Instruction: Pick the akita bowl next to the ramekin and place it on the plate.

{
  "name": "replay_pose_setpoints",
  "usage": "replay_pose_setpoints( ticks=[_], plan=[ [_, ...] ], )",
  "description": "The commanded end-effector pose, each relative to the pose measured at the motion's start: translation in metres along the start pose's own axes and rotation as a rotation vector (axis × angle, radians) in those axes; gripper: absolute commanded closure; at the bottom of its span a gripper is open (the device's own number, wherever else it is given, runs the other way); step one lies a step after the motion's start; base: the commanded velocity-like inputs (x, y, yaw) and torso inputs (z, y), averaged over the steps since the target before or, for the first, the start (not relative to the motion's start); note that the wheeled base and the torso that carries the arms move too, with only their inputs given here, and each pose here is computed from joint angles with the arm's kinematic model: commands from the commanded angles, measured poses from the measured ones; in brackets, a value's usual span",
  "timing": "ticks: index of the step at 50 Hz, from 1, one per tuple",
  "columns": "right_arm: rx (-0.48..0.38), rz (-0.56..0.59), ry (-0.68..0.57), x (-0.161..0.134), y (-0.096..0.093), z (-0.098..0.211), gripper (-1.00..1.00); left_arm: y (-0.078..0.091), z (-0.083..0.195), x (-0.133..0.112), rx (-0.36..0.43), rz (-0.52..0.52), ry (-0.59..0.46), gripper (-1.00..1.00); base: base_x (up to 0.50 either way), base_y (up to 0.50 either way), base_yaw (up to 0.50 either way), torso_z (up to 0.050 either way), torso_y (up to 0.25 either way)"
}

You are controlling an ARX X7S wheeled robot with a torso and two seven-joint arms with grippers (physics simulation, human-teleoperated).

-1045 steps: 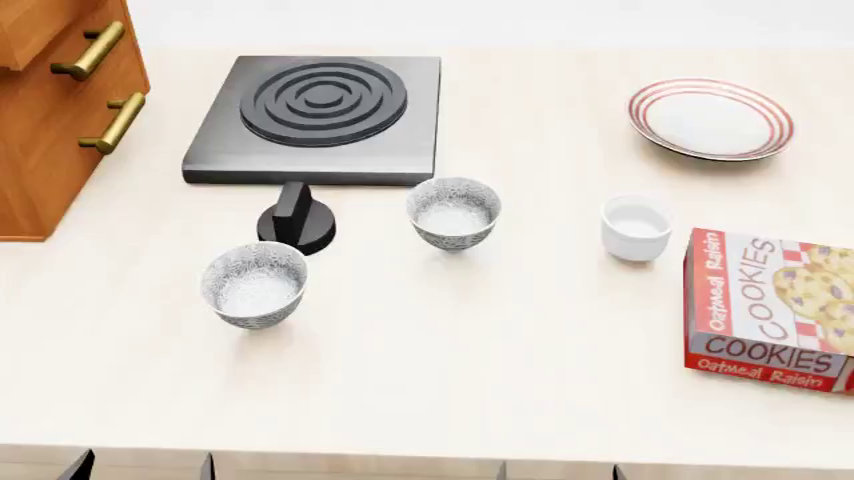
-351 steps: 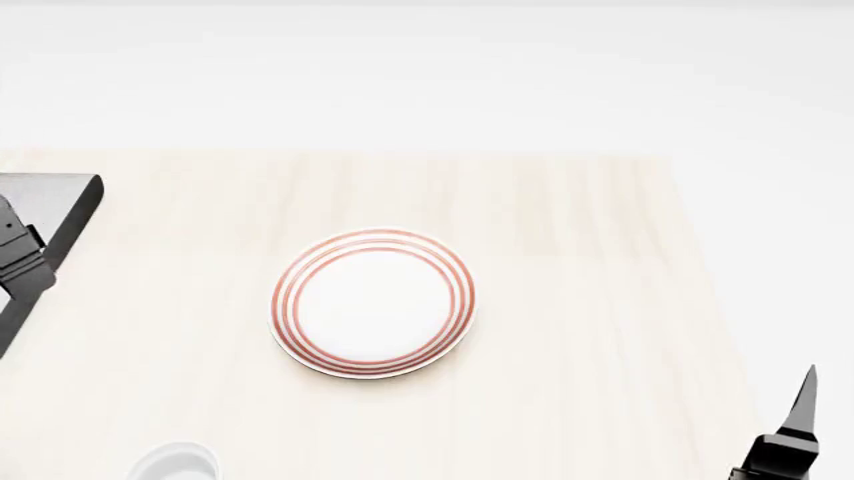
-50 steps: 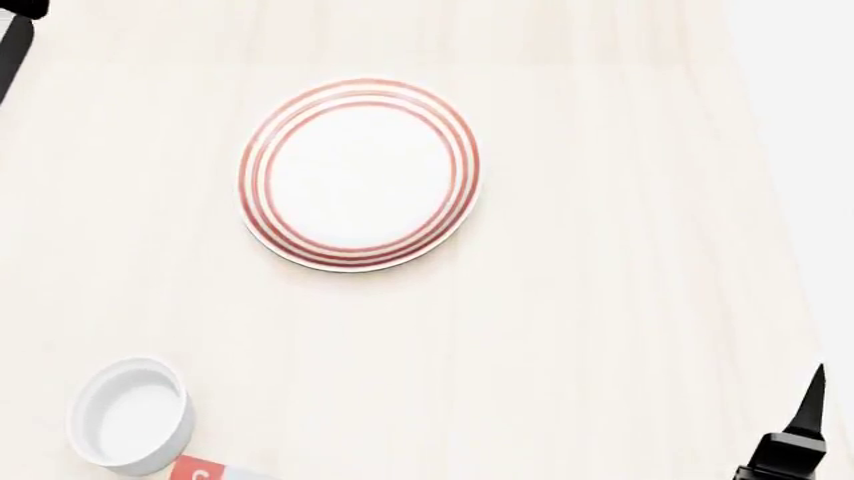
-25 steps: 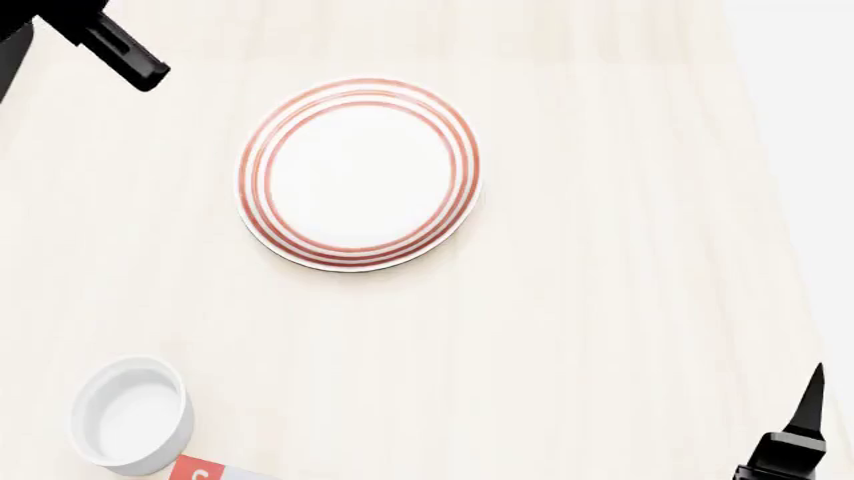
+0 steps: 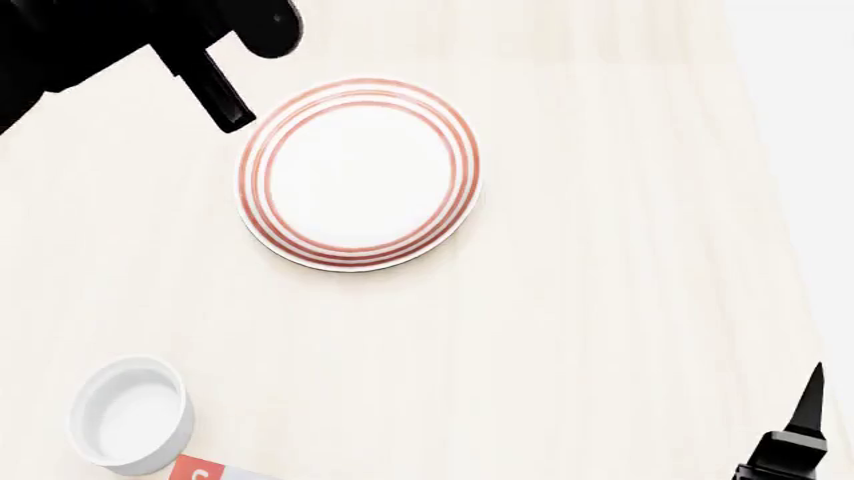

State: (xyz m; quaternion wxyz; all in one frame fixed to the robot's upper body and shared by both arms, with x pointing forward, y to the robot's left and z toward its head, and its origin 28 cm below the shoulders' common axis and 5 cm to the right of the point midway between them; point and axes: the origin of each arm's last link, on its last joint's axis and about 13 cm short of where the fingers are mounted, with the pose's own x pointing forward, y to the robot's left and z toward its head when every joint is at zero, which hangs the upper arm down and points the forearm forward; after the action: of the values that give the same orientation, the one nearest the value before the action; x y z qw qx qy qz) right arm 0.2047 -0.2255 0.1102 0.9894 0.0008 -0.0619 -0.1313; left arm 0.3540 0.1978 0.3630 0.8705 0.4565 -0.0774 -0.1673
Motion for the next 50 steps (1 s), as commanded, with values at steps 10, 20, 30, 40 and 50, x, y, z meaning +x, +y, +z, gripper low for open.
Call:
replay_pose_setpoints(
  ticks=[10, 20, 30, 40, 50],
  plan=[
    [0.011, 0.003, 0.004, 0.001, 0.000, 0.000, -1.00, -0.007, 0.010, 0.030, 0.109, -0.130, -0.052, 1.00, 0.00, 0.00, 0.00, 0.000, 0.001],
    [0.013, 0.005, 0.004, 0.002, 0.000, 0.000, -1.00, -0.014, 0.006, 0.039, 0.121, -0.193, -0.054, 1.00, 0.00, 0.00, 0.00, 0.000, 0.001],
    [0.015, 0.003, 0.004, 0.002, 0.000, -0.001, -1.00, -0.017, 0.000, 0.047, 0.154, -0.266, -0.050, 1.00, 0.00, 0.00, 0.00, 0.000, 0.000],
    [0.018, 0.004, 0.004, 0.002, 0.000, -0.001, -1.00, -0.022, -0.007, 0.052, 0.157, -0.345, -0.024, 1.00, 0.00, 0.00, 0.00, 0.000, 0.001],
    [0.020, 0.004, 0.005, 0.000, 0.000, 0.001, -1.00, -0.025, -0.009, 0.049, 0.177, -0.412, -0.019, 1.00, 0.00, 0.00, 0.00, 0.000, 0.000]
  ],
)
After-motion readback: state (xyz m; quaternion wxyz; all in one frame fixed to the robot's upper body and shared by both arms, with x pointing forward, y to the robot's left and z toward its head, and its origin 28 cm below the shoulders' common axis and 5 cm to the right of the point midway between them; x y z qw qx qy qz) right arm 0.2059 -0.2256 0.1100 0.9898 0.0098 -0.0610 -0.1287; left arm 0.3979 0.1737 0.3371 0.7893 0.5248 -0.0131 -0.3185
